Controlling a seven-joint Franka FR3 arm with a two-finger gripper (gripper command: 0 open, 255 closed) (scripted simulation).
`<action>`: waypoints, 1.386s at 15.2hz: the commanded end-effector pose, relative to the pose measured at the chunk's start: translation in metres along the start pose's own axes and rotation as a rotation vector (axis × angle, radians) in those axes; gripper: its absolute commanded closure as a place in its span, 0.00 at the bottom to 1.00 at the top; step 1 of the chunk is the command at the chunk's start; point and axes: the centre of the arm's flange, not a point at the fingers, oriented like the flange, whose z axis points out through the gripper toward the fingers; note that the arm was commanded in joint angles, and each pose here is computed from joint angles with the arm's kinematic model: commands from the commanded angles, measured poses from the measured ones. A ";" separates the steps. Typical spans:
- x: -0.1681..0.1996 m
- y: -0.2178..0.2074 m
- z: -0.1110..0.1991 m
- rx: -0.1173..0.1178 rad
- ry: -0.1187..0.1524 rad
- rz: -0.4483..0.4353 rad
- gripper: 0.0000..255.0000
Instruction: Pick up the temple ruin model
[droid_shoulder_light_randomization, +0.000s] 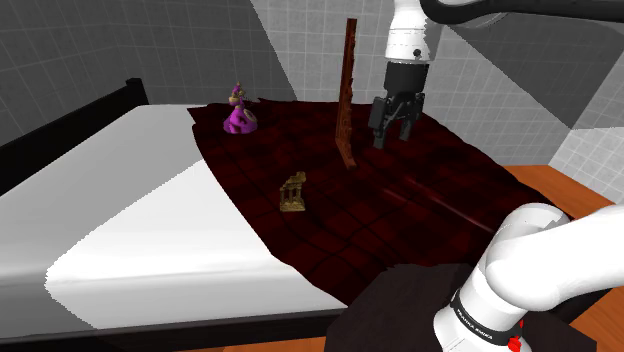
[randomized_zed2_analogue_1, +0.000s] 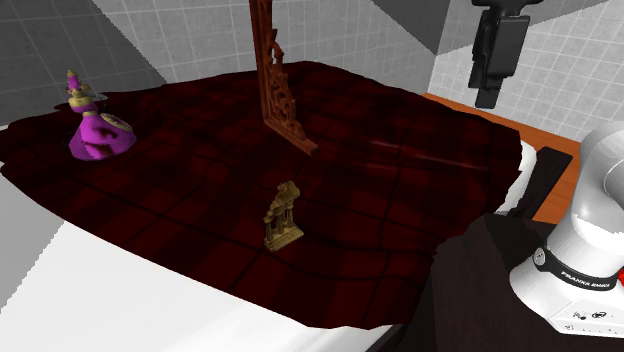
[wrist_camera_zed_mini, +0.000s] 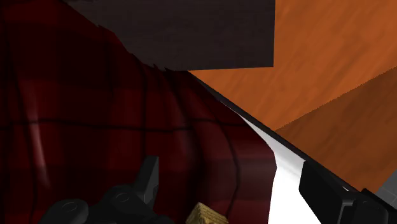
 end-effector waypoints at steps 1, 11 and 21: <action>0.000 0.000 0.000 0.000 0.000 0.000 0.00; 0.123 0.017 0.064 0.114 -0.047 0.016 0.00; 0.243 0.028 0.136 0.229 -0.094 0.031 0.00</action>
